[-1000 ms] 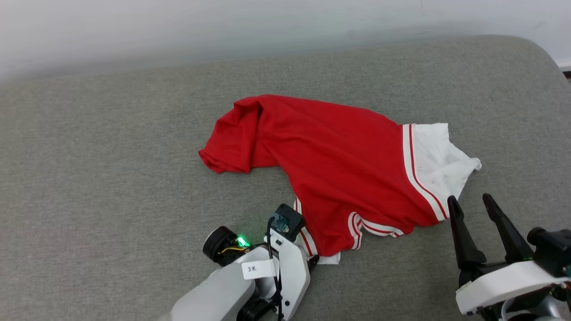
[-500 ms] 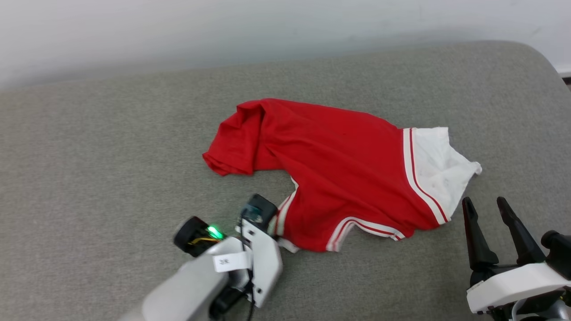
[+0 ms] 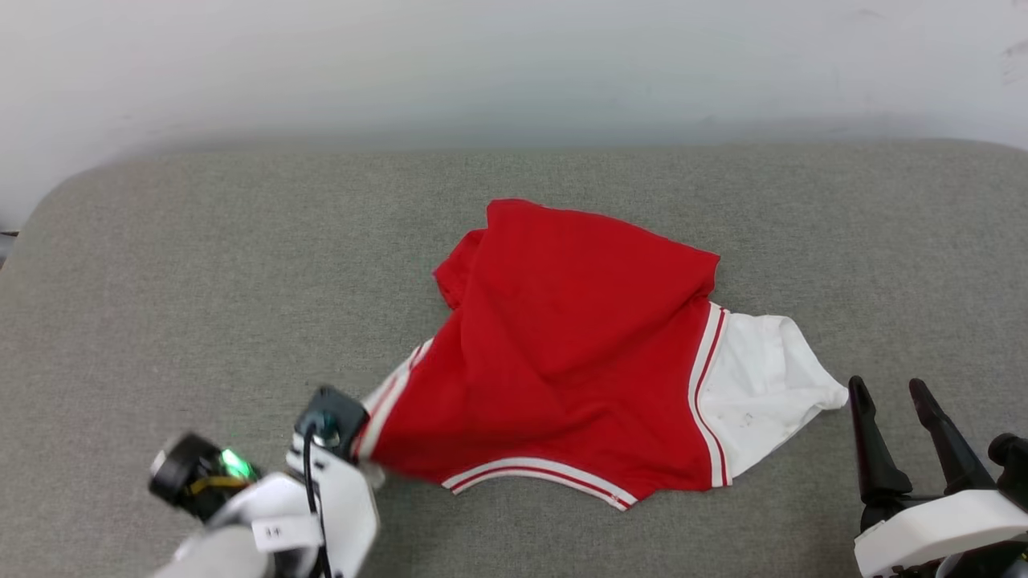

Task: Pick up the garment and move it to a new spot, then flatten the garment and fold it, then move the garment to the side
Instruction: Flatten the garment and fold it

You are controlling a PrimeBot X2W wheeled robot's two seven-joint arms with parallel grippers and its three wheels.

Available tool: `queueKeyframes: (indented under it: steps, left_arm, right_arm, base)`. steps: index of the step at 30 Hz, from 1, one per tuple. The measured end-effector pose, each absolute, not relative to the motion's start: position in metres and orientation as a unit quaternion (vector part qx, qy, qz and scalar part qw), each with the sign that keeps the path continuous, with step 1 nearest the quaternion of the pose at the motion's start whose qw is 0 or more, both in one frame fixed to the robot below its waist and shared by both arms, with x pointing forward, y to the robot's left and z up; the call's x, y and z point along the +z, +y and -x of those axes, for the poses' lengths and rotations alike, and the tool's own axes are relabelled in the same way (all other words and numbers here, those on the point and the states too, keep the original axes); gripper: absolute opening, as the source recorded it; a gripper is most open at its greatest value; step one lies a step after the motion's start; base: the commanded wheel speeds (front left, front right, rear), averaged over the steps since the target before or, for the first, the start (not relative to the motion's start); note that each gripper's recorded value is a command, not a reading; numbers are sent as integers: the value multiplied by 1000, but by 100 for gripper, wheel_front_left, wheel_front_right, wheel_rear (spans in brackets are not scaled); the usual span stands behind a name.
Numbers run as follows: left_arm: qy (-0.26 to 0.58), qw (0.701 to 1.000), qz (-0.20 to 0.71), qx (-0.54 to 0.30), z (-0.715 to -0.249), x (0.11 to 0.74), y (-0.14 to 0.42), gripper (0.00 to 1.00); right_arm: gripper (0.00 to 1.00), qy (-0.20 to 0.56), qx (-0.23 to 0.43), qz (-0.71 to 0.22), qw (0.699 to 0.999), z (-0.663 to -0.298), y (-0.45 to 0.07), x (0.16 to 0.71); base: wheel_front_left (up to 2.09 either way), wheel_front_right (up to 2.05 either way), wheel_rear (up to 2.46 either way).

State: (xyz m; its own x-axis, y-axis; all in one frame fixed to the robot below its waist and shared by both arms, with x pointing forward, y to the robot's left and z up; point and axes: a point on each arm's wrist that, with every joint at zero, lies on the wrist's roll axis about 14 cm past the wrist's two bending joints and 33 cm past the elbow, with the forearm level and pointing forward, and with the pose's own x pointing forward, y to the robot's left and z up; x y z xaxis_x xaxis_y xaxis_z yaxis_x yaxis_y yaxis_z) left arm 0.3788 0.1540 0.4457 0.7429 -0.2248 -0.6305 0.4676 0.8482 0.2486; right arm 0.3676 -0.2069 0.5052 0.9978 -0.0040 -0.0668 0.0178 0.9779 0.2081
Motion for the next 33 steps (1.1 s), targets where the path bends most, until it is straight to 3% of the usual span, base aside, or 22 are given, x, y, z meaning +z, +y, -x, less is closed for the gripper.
queueKeyframes:
  steps: [6, 10, 11, 12, 23, 33]
  left_arm:
    - [380, 899, -106, -188, -329, 392, 136, 0]
    - [383, 905, -56, -177, -320, 381, 124, 0]
    - [378, 909, -47, -171, -320, 380, 122, 64]
    - [369, 914, -38, -163, -322, 381, 122, 100]
    - [187, 977, 39, -95, -344, 447, 129, 100]
    - [45, 996, 76, -30, -356, 510, 163, 100]
  right_arm:
    - [100, 38, -8, -102, 994, -369, -209, 504]
    - [100, 37, -9, -96, 995, -368, -211, 508]
    - [100, 37, -9, -96, 995, -368, -211, 509]
    - [100, 35, -9, -94, 995, -368, -211, 511]
    - [100, 20, -13, -85, 996, -349, -217, 528]
    - [100, 26, -15, -83, 996, -340, -219, 532]
  base:
    - [0, 0, 0]
    - [0, 0, 0]
    - [0, 0, 0]
    - [0, 0, 0]
    - [0, 0, 0]
    - [0, 0, 0]
